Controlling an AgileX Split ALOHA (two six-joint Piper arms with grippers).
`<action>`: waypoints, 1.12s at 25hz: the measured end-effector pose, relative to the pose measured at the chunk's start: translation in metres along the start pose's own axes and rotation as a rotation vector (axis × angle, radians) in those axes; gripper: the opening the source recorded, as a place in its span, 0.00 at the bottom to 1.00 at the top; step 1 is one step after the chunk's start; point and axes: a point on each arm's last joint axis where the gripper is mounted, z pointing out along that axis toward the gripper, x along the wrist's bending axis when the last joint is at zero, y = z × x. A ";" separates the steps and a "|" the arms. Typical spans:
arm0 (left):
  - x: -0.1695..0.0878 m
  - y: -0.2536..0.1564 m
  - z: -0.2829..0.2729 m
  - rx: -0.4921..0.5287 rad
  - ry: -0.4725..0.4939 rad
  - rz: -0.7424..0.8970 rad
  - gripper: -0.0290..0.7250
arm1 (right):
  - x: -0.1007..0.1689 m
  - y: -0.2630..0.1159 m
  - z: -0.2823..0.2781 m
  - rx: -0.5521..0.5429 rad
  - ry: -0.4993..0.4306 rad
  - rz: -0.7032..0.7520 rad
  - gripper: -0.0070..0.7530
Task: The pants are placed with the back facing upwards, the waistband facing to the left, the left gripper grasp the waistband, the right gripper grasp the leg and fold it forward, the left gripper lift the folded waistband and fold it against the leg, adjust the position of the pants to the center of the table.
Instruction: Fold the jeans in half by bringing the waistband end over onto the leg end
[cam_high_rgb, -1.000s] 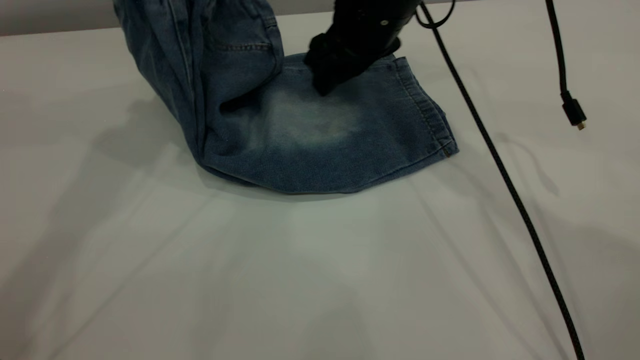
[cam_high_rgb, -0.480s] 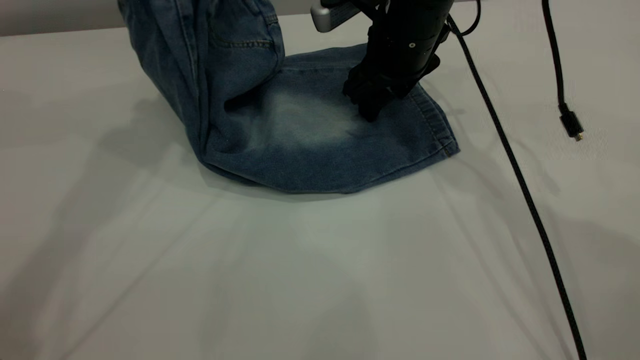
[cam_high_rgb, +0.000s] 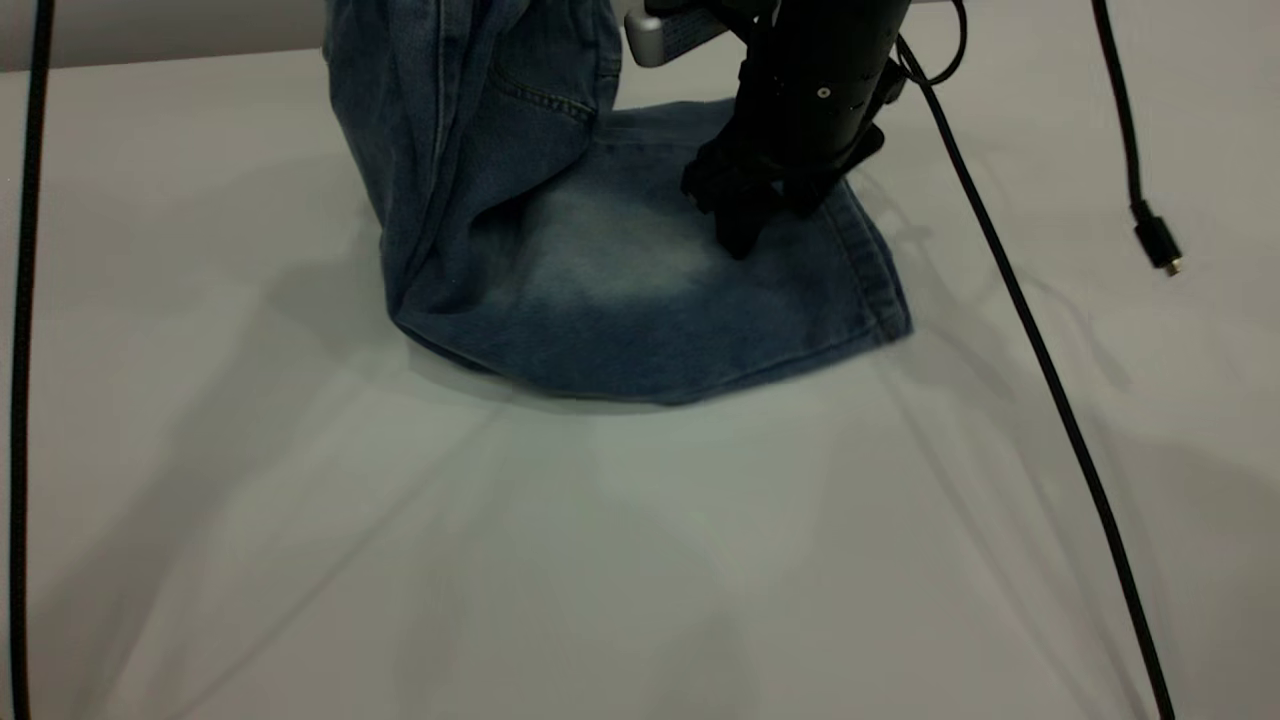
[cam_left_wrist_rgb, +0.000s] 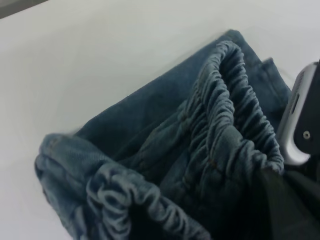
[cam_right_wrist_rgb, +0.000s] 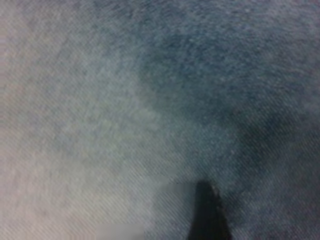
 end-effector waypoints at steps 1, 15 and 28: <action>0.000 0.000 0.000 -0.001 0.001 0.000 0.08 | 0.000 0.002 -0.005 -0.006 -0.001 0.000 0.57; -0.014 0.003 0.002 -0.035 -0.046 0.006 0.08 | -0.065 0.014 -0.111 -0.140 -0.116 0.094 0.57; -0.043 -0.004 0.054 -0.020 -0.085 0.057 0.08 | -0.175 -0.036 -0.187 -0.182 -0.241 0.402 0.56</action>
